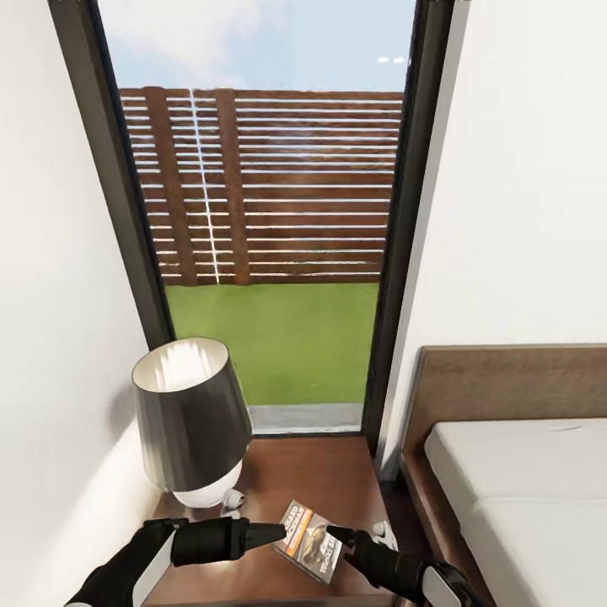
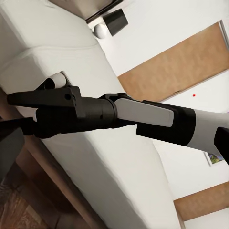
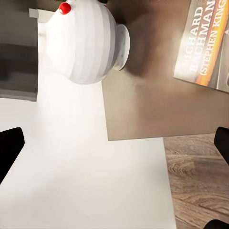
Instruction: In the bedroom, move the book from the bed onto either nightstand, and place the two sandals side by side next to the bed.
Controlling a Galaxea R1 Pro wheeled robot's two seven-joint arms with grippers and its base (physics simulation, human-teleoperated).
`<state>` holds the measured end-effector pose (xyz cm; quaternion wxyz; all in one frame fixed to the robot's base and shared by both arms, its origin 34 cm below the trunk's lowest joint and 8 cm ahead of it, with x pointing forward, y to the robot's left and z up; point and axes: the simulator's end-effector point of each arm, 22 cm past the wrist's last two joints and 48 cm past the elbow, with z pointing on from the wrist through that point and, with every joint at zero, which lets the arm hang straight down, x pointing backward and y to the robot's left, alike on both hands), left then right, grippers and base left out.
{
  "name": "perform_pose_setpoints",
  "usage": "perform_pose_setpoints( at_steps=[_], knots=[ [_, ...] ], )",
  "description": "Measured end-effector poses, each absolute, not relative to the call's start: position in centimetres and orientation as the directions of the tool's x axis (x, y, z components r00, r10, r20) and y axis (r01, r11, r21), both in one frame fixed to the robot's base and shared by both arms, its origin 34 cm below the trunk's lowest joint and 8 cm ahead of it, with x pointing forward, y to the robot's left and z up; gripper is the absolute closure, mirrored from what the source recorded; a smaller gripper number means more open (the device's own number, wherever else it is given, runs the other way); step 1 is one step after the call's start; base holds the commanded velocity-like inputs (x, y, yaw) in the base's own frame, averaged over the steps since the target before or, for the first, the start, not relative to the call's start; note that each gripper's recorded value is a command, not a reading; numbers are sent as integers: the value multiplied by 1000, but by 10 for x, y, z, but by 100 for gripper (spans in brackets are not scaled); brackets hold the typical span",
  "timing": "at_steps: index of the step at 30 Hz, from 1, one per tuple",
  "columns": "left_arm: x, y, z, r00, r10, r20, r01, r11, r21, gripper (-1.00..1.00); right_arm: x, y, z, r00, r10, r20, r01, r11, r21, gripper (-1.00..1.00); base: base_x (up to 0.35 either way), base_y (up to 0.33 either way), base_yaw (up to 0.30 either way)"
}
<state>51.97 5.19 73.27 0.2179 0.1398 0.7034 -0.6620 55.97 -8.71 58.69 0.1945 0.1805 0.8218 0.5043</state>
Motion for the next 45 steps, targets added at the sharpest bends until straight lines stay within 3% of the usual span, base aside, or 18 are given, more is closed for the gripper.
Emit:
perform_pose_setpoints(
  at_steps=[45],
  knots=[
    [525, 53, 745, -866, -90, -491, 480, 123, -869, -100, 564, -91, 607, -855, 498, -146, 98, 431, 897, -100, 0, 0, 0]
  ],
)
